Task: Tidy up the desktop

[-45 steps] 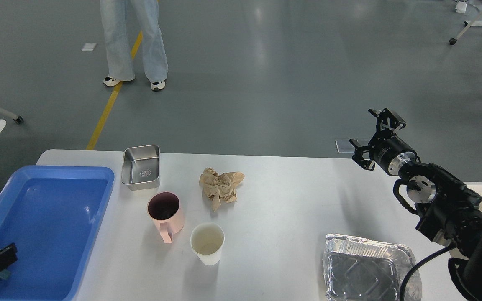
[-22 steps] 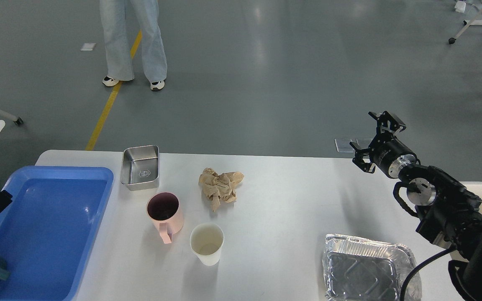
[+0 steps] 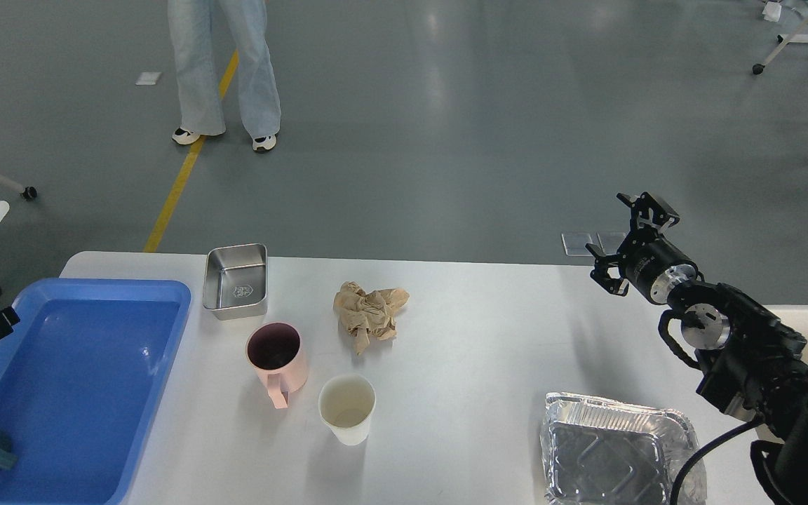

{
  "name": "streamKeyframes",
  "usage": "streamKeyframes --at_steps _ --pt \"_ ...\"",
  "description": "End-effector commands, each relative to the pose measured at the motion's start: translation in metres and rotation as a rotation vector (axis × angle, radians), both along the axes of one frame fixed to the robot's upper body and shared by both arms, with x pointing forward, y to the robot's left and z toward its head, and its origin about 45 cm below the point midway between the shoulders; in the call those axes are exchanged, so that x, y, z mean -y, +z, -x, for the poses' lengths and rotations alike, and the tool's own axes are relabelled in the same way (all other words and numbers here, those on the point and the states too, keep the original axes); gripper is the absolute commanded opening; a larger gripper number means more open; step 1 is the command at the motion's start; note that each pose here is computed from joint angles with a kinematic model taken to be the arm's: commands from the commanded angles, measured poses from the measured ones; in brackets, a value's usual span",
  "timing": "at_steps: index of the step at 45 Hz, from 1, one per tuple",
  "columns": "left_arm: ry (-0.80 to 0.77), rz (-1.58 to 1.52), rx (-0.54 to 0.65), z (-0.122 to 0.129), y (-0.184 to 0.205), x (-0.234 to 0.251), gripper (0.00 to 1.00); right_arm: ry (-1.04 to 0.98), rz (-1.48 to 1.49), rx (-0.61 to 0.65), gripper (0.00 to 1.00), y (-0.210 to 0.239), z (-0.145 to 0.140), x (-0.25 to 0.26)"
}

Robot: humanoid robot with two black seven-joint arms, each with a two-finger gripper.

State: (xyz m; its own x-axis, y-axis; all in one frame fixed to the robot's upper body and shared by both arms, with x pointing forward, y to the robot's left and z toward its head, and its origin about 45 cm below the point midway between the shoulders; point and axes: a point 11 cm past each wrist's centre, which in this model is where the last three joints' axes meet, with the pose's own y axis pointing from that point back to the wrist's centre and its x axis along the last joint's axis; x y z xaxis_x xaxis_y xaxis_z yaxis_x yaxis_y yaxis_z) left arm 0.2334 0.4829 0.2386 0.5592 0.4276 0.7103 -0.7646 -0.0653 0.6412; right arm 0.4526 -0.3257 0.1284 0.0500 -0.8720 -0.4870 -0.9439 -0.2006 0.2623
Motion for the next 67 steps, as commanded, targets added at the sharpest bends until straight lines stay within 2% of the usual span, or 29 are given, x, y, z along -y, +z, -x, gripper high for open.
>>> streamKeyframes --at_steps 1,10,22,28,37,54,58,67 --pt "-0.084 -0.025 -0.011 -0.010 0.025 0.002 0.97 0.000 0.000 0.000 1.00 0.000 0.000 0.000" --pt "-0.278 0.075 -0.039 -0.020 0.054 0.024 0.97 0.002 -0.002 0.000 1.00 0.000 0.000 -0.001" --pt "-0.342 0.115 -0.036 -0.031 0.099 0.031 0.96 0.003 -0.002 0.002 1.00 0.001 -0.001 -0.001" --pt "-0.350 0.108 -0.038 -0.032 0.104 0.031 0.96 0.006 0.002 0.002 1.00 0.001 -0.001 -0.002" --pt "-0.314 0.146 -0.013 -0.035 0.087 0.025 0.96 0.003 0.004 -0.005 1.00 -0.002 0.000 -0.002" --pt "-0.172 0.266 0.014 -0.040 0.017 0.003 0.96 0.037 0.027 -0.027 1.00 -0.010 0.003 -0.016" --pt "-0.172 0.272 0.033 -0.051 0.007 0.005 0.96 0.041 0.022 -0.029 1.00 -0.011 0.003 -0.020" --pt "-0.237 0.226 -0.026 -0.084 -0.030 0.026 0.95 0.043 0.020 -0.032 1.00 -0.012 0.004 -0.022"
